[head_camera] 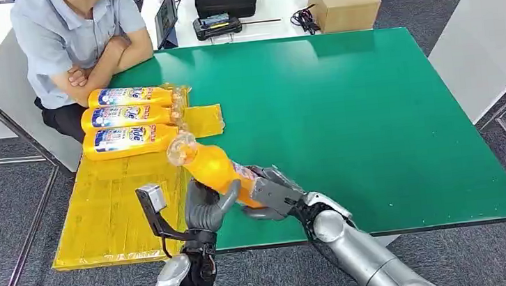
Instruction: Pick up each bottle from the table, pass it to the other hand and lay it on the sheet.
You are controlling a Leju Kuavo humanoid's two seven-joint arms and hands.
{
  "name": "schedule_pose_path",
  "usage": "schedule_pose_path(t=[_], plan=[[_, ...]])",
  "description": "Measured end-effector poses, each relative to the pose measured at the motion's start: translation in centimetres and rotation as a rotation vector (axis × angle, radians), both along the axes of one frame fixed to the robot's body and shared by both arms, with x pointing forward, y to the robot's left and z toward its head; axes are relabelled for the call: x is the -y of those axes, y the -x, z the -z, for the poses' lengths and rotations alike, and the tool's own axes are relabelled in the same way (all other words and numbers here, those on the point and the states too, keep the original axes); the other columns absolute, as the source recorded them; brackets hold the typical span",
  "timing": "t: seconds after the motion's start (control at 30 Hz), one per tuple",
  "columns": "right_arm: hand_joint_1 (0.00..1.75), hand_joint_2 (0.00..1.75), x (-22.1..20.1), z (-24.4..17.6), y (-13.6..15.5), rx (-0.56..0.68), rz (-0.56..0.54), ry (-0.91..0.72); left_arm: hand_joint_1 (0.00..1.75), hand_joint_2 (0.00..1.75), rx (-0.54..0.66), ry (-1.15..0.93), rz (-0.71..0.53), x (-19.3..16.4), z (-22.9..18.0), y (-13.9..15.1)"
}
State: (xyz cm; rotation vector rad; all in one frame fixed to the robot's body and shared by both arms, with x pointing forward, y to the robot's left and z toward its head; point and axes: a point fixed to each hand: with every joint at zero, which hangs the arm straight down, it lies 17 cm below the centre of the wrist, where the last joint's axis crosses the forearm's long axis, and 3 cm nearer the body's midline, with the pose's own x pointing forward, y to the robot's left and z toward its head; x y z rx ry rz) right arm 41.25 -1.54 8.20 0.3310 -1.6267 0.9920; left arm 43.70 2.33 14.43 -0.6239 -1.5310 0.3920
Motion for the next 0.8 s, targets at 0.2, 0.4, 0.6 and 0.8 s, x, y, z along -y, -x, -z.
schedule_pose_path(t=[0.2,0.4,0.6,0.8], plan=[[1.75,1.75,-0.5,-0.1,0.5,-0.011,-0.026,-0.014,0.0,1.75,-0.01,0.01,0.008,-0.1,0.4,-0.4],[1.75,1.75,-0.8,-0.4,0.7,-0.024,-0.038,-0.033,1.75,1.75,-0.018,0.015,0.009,-0.1,0.7,-0.6],[1.75,1.75,-0.9,-0.6,0.9,-0.05,-0.044,-0.067,1.75,1.75,-0.01,0.021,0.006,-0.2,0.6,-0.6],[0.0,1.75,-1.0,-1.2,1.1,-0.095,-0.062,-0.132,1.75,1.75,0.019,0.022,-0.011,-0.6,0.1,-0.6]])
